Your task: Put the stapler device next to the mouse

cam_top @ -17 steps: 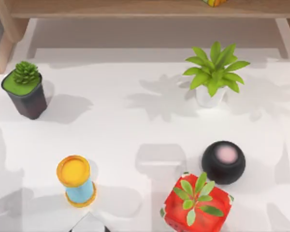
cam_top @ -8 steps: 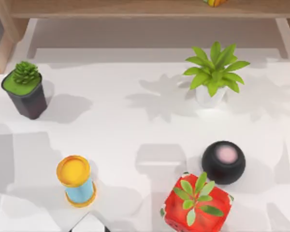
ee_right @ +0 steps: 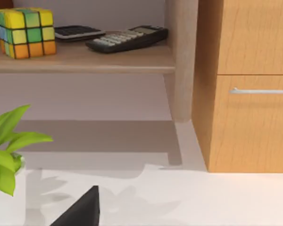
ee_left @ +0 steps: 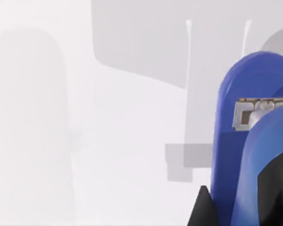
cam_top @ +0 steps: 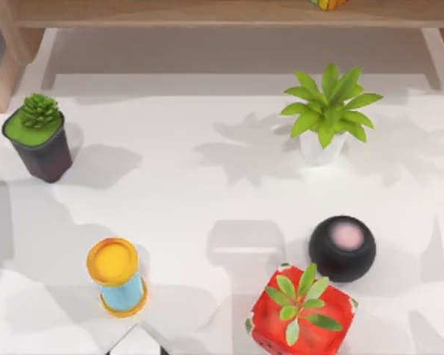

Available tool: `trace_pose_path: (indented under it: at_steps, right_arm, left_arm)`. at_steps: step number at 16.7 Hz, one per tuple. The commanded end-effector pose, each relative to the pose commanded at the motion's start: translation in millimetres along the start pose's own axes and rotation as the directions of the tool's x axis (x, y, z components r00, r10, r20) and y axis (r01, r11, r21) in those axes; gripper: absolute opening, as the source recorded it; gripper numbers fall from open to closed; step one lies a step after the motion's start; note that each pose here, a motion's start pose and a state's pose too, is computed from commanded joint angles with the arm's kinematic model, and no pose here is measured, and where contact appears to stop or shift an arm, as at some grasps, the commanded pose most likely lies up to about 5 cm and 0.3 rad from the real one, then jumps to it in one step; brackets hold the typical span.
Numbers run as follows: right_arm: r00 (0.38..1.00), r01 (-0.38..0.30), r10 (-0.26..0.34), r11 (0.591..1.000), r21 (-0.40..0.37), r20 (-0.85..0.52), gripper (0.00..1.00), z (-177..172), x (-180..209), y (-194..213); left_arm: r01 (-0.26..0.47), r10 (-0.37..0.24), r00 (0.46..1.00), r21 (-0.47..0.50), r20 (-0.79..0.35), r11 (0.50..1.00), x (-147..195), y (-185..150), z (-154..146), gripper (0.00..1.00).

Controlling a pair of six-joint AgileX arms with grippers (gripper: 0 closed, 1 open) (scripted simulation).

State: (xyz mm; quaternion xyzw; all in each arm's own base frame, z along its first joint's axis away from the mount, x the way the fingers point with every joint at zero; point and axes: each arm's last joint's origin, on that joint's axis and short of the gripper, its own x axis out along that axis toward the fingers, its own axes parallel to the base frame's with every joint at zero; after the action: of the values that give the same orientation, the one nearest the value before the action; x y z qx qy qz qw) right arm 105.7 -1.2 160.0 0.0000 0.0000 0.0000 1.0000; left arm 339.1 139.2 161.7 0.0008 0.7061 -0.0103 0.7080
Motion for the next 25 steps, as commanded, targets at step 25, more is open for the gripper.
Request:
trace_pose_path:
  at_steps: [25]
  right_arm:
    - [1.000, 0.000, 0.000, 1.000, 0.000, 0.000, 1.00, 0, 0, 0]
  left_arm:
    - [-0.017, 0.018, 1.000, -0.007, 0.003, 1.000, 15, 2, -1, 0.00]
